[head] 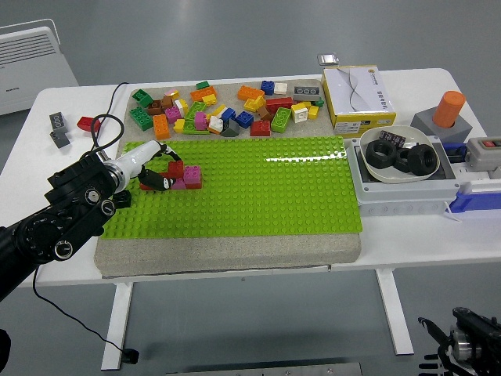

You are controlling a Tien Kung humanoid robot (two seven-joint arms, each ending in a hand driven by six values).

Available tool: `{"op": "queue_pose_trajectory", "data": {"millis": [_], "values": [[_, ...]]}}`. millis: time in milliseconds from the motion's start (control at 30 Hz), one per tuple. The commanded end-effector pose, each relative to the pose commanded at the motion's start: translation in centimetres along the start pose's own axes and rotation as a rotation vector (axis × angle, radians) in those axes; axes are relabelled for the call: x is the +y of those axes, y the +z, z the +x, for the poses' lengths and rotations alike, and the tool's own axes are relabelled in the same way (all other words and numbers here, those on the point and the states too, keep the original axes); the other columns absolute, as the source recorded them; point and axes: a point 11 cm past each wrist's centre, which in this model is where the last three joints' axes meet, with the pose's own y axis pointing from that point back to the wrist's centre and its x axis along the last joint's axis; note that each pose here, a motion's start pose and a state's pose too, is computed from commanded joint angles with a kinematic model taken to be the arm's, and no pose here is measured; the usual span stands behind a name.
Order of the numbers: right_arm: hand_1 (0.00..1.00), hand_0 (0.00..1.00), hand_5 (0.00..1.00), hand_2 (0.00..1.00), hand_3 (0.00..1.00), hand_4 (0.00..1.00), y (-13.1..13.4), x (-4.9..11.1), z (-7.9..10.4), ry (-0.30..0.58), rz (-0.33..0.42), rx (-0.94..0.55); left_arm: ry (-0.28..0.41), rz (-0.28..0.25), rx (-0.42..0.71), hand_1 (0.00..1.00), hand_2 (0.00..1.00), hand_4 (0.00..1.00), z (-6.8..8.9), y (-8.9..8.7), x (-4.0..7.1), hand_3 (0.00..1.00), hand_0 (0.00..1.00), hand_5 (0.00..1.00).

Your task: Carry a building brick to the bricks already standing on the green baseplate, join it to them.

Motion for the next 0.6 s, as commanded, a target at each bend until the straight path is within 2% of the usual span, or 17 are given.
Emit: {"op": "queue_pose_trajectory", "data": {"millis": [333,600], "values": [[0.579,0.582,0.998,0.679,0.798,0.94,0.07,-0.02,0.0,0.0,-0.001,-0.001,-0.016,0.003,-0.012,0.957,0.93,0.657,-0.38,-0.15,0.02,0.696,0.985,0.002],[0.579,0.582,0.998,0.679,0.797,0.94,0.03,0.0,0.07,0.002,0.001,-0.001,-0.007,-0.004,-0.024,0.959,0.932,0.662,-0.08,0.09,0.18,0.699,0.986,0.002]]}}
